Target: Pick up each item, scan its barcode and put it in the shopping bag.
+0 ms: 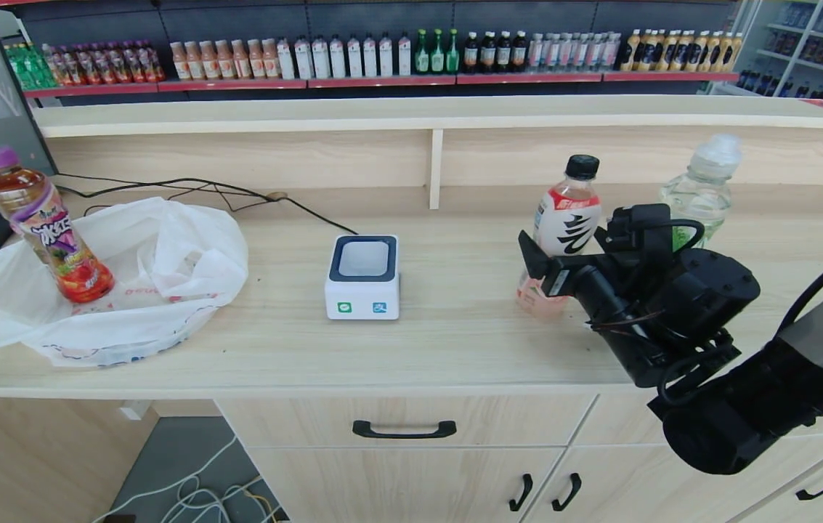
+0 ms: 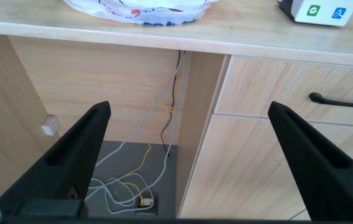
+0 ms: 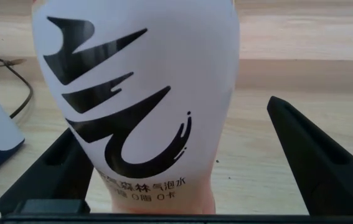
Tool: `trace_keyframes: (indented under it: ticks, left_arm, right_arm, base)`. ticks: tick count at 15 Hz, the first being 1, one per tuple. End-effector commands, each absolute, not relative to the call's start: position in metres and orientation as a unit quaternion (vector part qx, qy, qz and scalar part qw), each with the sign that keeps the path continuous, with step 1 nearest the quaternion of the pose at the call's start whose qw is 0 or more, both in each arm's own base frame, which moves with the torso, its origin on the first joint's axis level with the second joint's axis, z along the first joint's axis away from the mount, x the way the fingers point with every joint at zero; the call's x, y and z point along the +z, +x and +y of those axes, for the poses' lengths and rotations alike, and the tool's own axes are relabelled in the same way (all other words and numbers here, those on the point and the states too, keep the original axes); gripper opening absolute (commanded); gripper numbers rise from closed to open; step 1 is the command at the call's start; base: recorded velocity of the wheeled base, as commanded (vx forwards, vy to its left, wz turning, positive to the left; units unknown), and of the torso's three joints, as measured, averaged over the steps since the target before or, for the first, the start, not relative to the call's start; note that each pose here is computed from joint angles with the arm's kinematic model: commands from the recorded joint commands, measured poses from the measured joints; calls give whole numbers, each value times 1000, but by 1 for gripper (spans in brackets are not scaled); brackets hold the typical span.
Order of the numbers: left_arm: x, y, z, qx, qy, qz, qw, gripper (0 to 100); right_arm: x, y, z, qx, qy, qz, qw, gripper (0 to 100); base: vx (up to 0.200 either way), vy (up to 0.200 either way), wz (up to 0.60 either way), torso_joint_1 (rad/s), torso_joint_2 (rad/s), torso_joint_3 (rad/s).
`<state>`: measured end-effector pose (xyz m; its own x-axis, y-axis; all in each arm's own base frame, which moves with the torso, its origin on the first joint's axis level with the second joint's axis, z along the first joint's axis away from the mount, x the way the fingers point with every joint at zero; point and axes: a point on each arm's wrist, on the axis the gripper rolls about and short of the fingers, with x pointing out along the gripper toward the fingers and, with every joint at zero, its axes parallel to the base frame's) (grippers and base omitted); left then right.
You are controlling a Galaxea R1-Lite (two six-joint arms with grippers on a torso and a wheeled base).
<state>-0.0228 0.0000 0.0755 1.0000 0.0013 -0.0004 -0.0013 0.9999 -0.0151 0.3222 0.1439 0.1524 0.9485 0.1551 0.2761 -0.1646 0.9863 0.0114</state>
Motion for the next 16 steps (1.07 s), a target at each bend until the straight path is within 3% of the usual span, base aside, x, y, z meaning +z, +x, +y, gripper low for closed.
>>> trace_keyframes:
  ticks: [1, 10, 11, 16]
  left_arm:
    - [75, -23, 0, 1, -8, 0, 1000, 100]
    - [75, -23, 0, 1, -8, 0, 1000, 100]
    - [75, -23, 0, 1, -8, 0, 1000, 100]
    - [75, -23, 0, 1, -8, 0, 1000, 100]
  right_arm:
    - [152, 328, 146, 80, 20, -143, 986, 100]
    - [155, 334, 141, 69, 20, -151, 986, 100]
    - [156, 334, 140, 69, 21, -153, 986, 0]
    - [162, 331, 140, 70, 25, -160, 984, 0]
  base:
    - [0, 0, 0, 0, 0, 0]
    - [0, 0, 0, 0, 0, 0]
    - [0, 0, 0, 0, 0, 0]
    - [0, 0, 0, 0, 0, 0]
